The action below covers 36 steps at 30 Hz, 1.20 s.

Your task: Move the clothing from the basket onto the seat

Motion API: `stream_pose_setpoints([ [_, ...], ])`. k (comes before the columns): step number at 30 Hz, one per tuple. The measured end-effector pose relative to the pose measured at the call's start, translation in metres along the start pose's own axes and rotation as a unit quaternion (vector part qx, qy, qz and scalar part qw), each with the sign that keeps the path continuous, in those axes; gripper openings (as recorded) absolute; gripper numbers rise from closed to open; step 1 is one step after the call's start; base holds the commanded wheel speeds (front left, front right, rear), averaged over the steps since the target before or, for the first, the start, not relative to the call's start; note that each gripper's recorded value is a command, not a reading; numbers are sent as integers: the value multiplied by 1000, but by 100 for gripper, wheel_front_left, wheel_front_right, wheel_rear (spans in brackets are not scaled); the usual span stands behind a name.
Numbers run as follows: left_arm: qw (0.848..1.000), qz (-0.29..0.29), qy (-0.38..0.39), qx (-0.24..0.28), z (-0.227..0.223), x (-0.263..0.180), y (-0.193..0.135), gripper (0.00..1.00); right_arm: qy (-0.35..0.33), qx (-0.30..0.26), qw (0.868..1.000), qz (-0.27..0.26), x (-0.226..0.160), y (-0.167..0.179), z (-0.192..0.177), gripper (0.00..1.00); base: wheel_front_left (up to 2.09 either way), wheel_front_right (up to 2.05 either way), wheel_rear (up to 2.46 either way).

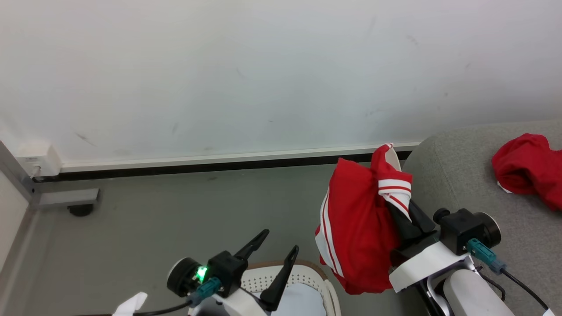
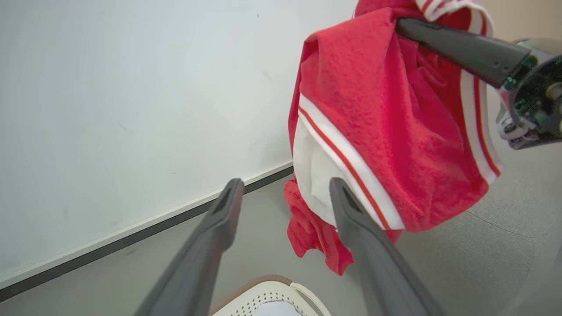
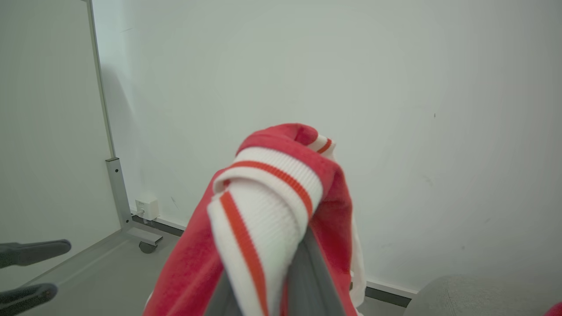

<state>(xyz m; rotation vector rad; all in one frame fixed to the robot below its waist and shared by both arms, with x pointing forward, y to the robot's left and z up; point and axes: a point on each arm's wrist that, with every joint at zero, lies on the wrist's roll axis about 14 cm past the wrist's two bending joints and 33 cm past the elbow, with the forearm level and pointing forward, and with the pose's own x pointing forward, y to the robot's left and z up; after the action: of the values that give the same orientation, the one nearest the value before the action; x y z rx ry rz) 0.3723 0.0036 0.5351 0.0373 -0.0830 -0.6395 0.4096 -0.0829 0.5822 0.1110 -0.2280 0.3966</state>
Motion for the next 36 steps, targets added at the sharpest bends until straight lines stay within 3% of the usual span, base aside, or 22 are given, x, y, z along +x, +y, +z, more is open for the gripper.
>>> stream_pose_setpoints([
  [13,998,-62,-5,-9,0,24,-35,100,-3,-14,998,-57,-28,-38,7,0,0,0,0],
  [27,977,-209,-15,-37,3,59,-131,100,1,-57,980,-190,-109,-118,27,0,0,0,0],
  [36,973,-227,-15,-45,0,66,-139,100,5,-60,973,-223,-122,-143,30,0,0,0,0],
])
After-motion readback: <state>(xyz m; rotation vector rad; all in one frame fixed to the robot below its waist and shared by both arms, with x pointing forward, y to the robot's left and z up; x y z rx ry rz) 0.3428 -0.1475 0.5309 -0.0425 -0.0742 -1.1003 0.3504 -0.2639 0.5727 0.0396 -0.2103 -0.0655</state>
